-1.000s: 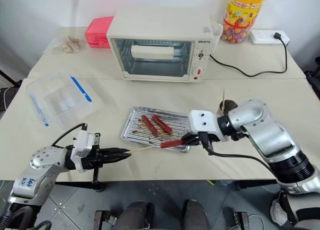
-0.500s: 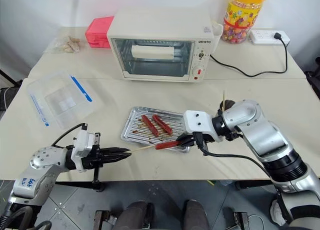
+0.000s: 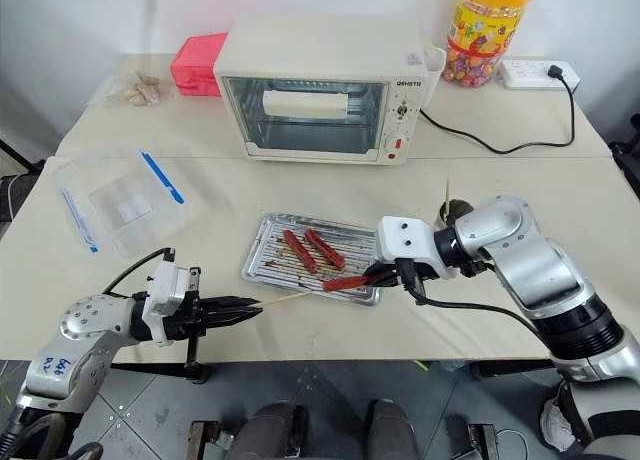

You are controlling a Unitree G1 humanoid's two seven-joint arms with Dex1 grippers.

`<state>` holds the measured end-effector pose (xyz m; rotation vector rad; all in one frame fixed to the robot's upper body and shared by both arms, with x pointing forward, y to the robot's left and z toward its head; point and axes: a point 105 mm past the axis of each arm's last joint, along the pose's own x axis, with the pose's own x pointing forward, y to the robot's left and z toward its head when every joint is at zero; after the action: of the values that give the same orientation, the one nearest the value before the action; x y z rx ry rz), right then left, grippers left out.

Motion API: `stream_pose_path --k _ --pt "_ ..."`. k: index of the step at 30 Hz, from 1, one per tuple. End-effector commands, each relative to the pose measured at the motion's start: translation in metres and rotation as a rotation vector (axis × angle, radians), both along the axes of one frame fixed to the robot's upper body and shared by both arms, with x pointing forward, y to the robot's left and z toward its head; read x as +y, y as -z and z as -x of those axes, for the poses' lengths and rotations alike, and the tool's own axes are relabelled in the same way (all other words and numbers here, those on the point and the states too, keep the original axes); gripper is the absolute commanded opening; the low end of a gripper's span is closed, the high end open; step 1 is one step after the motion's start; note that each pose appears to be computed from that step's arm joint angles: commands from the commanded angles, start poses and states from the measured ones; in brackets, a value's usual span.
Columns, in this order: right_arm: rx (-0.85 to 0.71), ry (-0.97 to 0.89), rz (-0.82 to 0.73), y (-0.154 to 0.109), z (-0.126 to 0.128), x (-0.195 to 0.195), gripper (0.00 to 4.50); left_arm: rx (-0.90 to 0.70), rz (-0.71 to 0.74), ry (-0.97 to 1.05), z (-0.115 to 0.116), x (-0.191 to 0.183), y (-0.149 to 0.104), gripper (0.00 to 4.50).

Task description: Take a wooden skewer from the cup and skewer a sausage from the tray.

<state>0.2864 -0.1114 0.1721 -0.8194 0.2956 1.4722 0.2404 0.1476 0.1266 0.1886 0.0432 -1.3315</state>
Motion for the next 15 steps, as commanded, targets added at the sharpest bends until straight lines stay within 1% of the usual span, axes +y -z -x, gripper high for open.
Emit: stream_pose_path --k 1,8,15 --pt "-0.045 -0.052 -0.025 -0.0143 0.0054 0.0109 0.25 -0.021 0.001 0.028 0.0048 -0.0047 -0.0049 0.00" --pt "-0.039 -0.069 -0.032 -0.0156 0.0093 0.0158 0.25 -0.015 -0.002 0.025 0.0049 -0.0050 -0.0033 0.00" --pt "-0.032 -0.058 -0.007 -0.0128 0.0104 0.0092 0.25 -0.015 0.001 0.023 0.0043 -0.0048 -0.0033 0.00"
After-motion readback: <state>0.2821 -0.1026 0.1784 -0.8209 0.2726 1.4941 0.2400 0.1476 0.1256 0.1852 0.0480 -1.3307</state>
